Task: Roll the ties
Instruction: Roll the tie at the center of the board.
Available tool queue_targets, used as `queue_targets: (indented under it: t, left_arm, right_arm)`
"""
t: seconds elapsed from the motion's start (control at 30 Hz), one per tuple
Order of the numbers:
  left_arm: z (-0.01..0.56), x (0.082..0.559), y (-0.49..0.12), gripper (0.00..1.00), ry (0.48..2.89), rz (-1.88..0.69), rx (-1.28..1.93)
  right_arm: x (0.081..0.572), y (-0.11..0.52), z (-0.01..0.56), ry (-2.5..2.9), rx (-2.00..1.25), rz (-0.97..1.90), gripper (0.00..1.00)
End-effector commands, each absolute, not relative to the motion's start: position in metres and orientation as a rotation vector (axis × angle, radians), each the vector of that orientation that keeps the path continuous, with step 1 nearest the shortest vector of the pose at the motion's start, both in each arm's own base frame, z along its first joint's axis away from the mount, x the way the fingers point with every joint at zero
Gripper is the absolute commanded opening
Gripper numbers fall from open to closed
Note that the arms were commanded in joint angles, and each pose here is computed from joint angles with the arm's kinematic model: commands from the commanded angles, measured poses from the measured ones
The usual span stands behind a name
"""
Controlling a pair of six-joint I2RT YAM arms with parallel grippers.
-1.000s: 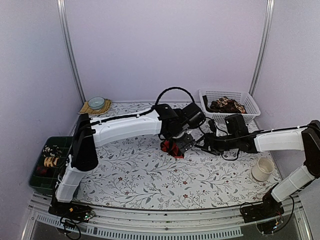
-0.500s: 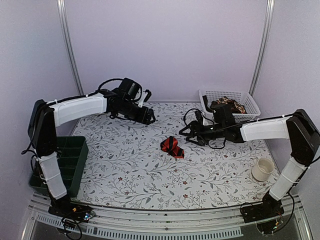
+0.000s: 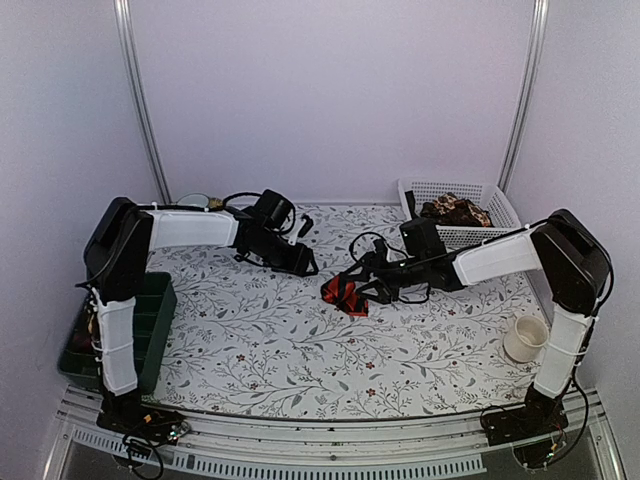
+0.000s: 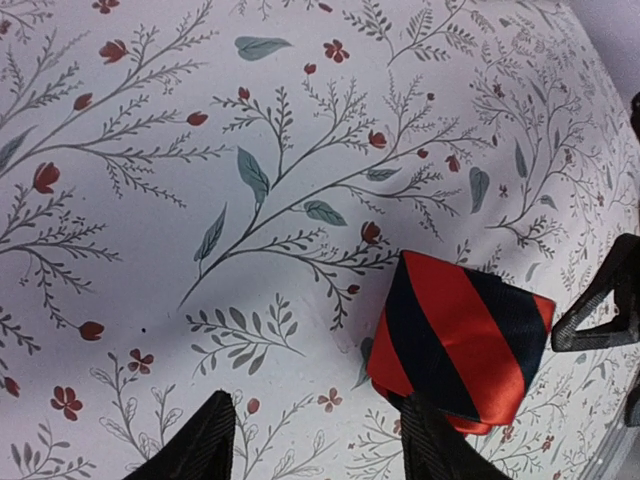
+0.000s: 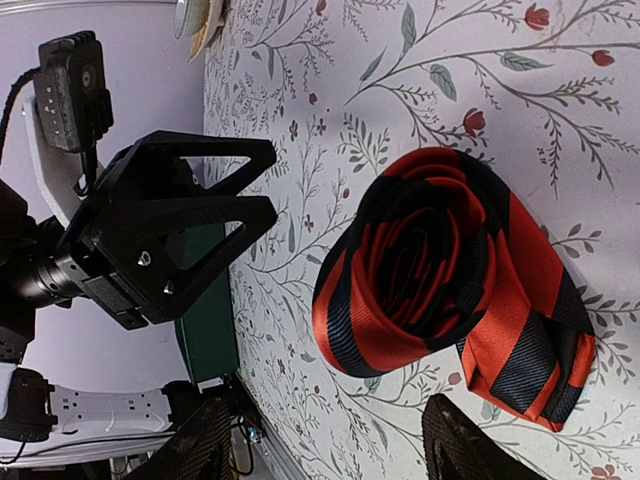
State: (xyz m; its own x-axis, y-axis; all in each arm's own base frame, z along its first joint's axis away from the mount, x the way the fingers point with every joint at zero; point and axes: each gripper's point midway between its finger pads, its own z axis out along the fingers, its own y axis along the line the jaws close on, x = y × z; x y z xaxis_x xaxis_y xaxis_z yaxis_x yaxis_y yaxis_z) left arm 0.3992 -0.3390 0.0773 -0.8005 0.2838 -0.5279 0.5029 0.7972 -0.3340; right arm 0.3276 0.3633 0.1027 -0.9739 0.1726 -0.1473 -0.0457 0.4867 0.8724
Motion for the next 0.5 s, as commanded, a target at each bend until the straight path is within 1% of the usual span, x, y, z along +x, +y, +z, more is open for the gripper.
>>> queue_targets:
  t: [0.0, 0.13, 0.47]
  left_arm:
    - [0.073, 0.411, -0.350, 0.54, 2.498, -0.709, 0.593]
    - [0.066, 0.409, -0.357, 0.51, 2.498, -0.746, 0.606]
    - [0.065, 0.398, -0.374, 0.47, 2.477, -0.766, 0.679]
  right_arm:
    - [0.337, 0.372, 0.077, 2.568, 0.214, 1.493, 0.65]
    - [0.339, 0.376, 0.071, 2.581, 0.257, 1.499, 0.64]
    - [0.345, 0.383, 0.057, 2.614, 0.310, 1.491, 0.62]
